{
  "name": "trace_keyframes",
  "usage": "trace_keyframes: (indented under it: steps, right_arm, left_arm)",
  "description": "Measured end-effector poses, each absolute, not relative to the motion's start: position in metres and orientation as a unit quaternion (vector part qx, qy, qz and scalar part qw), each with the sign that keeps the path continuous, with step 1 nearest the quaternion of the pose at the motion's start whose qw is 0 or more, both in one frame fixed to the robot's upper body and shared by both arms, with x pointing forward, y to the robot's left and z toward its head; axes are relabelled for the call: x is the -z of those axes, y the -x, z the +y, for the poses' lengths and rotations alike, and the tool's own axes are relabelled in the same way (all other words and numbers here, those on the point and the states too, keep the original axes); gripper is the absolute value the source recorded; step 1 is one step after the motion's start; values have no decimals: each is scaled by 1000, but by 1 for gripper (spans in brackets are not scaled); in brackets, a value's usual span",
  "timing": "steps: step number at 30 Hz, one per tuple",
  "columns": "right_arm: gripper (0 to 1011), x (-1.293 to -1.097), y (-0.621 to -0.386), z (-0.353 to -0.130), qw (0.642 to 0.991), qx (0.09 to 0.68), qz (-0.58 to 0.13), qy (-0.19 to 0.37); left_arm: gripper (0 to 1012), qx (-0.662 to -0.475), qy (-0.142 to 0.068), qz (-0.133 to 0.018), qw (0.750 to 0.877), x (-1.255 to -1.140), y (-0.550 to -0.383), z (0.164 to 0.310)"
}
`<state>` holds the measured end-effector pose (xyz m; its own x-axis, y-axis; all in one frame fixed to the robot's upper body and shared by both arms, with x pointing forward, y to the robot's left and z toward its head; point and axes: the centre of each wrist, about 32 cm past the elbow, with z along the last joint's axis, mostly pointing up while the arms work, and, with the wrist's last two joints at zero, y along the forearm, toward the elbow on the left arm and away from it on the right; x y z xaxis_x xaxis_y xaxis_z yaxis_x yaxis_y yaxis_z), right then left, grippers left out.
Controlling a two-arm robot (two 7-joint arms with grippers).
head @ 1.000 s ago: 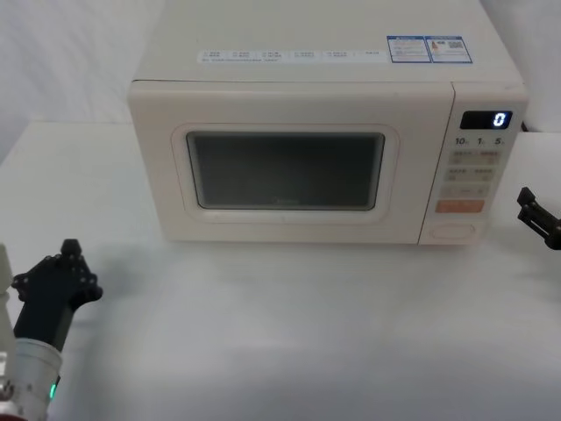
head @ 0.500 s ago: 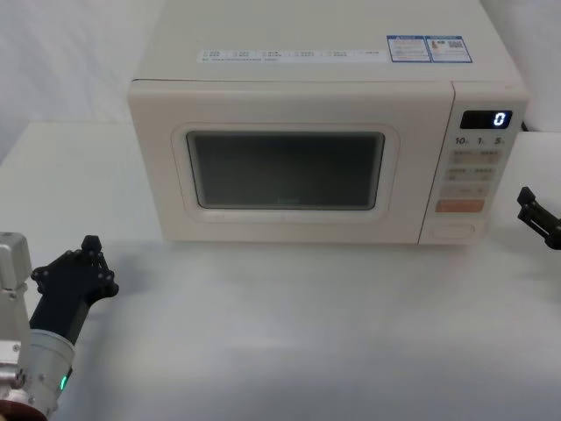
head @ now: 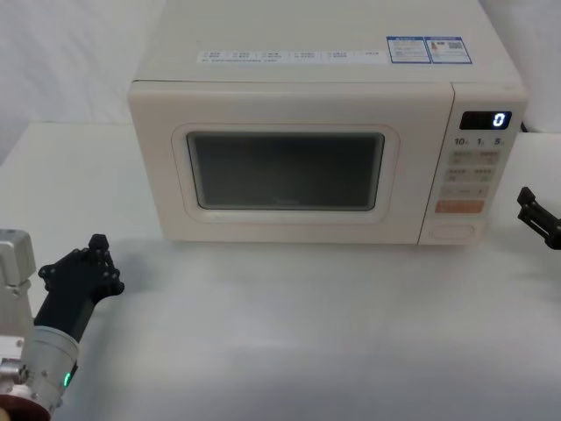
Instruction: Press the button to open the microwave door with one hand; close the microwave door with the other hand.
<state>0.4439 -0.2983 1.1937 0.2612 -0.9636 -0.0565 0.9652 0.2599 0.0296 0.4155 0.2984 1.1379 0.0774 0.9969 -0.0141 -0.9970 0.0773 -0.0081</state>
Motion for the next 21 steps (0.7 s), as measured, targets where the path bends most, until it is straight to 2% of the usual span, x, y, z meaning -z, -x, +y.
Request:
trace_keyframes:
  steps: [6, 21]
  right_arm:
    - [1002, -1194, -444, -298, 794, 608, 13, -29]
    - [1002, -1194, -444, -298, 794, 608, 13, -29]
  left_arm:
    - [0, -676, -1, 8, 737, -1138, -417, 297]
    - [0, -678, 0, 7, 735, -1138, -417, 298]
